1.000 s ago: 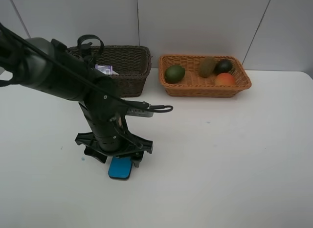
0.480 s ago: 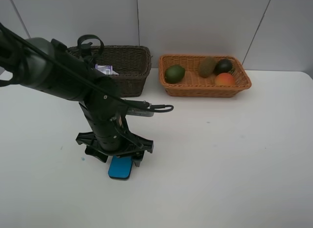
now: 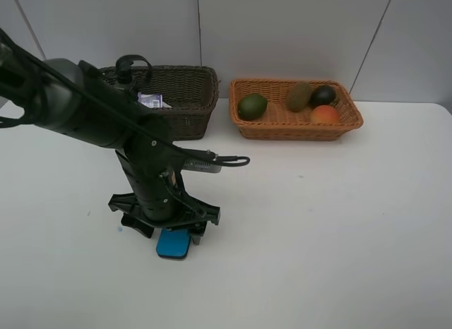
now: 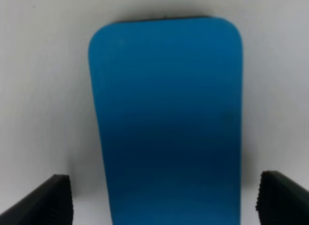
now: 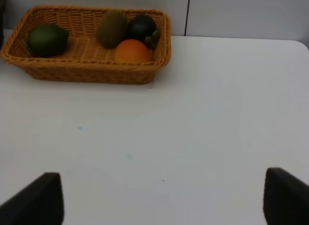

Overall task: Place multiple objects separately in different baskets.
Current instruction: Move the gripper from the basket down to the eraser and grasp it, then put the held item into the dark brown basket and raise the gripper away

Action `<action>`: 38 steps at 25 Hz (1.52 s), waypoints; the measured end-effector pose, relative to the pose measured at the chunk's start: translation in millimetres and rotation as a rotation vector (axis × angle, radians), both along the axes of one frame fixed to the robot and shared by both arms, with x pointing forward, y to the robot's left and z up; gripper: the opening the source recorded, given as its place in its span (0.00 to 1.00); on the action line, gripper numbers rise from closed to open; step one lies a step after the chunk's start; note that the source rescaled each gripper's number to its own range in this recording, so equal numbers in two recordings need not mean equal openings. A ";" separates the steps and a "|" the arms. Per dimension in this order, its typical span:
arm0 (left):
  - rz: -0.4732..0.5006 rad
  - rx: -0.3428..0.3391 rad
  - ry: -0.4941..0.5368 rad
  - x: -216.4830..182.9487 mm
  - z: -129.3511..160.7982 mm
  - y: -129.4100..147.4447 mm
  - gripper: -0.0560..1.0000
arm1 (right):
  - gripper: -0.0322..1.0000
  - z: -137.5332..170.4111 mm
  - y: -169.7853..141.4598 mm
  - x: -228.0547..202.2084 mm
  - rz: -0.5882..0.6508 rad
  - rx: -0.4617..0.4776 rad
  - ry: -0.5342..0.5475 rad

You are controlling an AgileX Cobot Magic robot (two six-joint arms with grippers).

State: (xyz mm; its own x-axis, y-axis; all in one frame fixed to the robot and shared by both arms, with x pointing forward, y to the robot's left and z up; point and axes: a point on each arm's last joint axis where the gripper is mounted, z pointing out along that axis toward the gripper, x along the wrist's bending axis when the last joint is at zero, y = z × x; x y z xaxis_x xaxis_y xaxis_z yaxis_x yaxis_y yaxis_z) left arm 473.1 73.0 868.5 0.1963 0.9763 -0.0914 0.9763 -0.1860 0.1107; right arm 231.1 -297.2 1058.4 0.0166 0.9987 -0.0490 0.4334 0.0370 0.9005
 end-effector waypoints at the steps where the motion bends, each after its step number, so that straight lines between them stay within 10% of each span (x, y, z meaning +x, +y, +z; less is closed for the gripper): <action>1: 0.000 0.009 0.009 -0.4 -3.3 0.4 0.99 | 1.00 0.0 0.0 0.0 0.000 0.000 0.000; 5: -0.005 0.024 0.022 -1.3 -4.6 1.7 0.70 | 1.00 0.0 0.0 0.0 0.000 0.000 0.000; 28: -0.004 0.007 0.021 0.3 0.0 -1.2 0.70 | 1.00 0.0 0.0 0.0 0.000 0.000 0.000; 38: -0.010 -0.189 -0.191 -1.1 89.3 0.8 0.70 | 1.00 0.0 0.0 0.0 0.000 0.000 0.000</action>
